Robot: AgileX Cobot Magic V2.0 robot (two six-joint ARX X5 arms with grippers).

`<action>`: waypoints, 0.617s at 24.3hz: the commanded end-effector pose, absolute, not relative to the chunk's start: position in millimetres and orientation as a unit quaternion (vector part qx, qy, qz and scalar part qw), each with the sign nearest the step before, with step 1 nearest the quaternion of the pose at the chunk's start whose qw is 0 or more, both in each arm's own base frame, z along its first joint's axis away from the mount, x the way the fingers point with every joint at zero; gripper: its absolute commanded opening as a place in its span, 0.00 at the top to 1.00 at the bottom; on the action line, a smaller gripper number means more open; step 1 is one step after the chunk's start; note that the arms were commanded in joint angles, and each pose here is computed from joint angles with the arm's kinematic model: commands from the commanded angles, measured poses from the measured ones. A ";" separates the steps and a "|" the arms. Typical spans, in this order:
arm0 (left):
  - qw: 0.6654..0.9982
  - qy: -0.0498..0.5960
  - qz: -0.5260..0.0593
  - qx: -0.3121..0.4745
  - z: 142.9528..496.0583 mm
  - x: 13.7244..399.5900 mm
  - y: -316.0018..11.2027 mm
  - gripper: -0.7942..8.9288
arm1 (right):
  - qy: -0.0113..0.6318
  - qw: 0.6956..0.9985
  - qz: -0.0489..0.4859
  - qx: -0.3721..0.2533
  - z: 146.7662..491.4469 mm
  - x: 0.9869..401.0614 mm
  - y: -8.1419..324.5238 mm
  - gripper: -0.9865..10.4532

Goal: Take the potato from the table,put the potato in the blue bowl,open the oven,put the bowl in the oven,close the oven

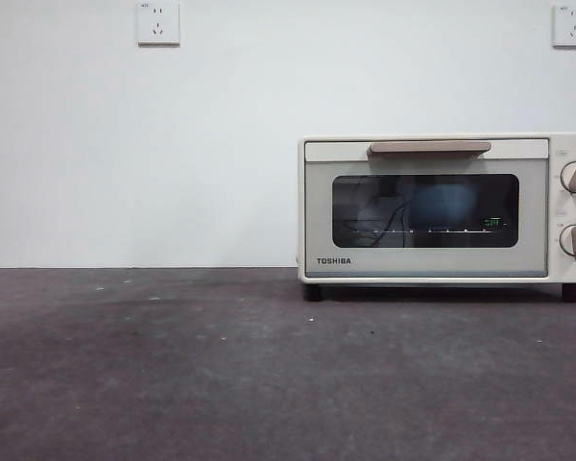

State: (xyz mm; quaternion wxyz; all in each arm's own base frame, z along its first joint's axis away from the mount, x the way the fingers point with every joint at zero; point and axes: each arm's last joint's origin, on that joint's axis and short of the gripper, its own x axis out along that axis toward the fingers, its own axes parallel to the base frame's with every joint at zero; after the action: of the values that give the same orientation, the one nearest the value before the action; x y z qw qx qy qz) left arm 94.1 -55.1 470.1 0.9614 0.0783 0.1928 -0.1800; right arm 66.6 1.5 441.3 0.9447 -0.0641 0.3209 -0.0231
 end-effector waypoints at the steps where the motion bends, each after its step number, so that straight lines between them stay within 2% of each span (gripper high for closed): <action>1: 0.961 0.198 -0.172 0.087 468.6 100.0 -55.7 0.92 | 0.346 0.936 -0.021 -0.068 438.0 77.5 2.6 0.91; 4: 0.963 0.177 -0.160 0.127 471.5 100.9 -50.5 0.92 | 0.367 0.927 -0.021 -0.071 435.0 92.7 4.0 0.91; 6: 0.968 0.162 -0.149 0.122 474.2 98.5 -44.2 0.92 | 0.380 0.922 -0.020 -0.072 432.8 102.2 4.9 0.91; 11: 0.984 0.118 -0.062 0.114 473.3 92.0 -21.5 0.92 | 0.426 0.901 -0.018 -0.077 422.7 135.7 8.0 0.91; 15: 0.989 0.084 0.002 0.120 451.0 87.7 -7.7 0.92 | 0.460 0.884 -0.016 -0.081 410.3 170.3 11.2 0.91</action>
State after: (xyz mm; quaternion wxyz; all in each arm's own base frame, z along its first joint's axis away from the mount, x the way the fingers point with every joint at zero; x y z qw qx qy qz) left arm 82.4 -7.5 457.8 0.9918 0.1035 0.0744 0.0023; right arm 169.5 11.0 410.1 0.8821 -0.0804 0.4638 -0.0174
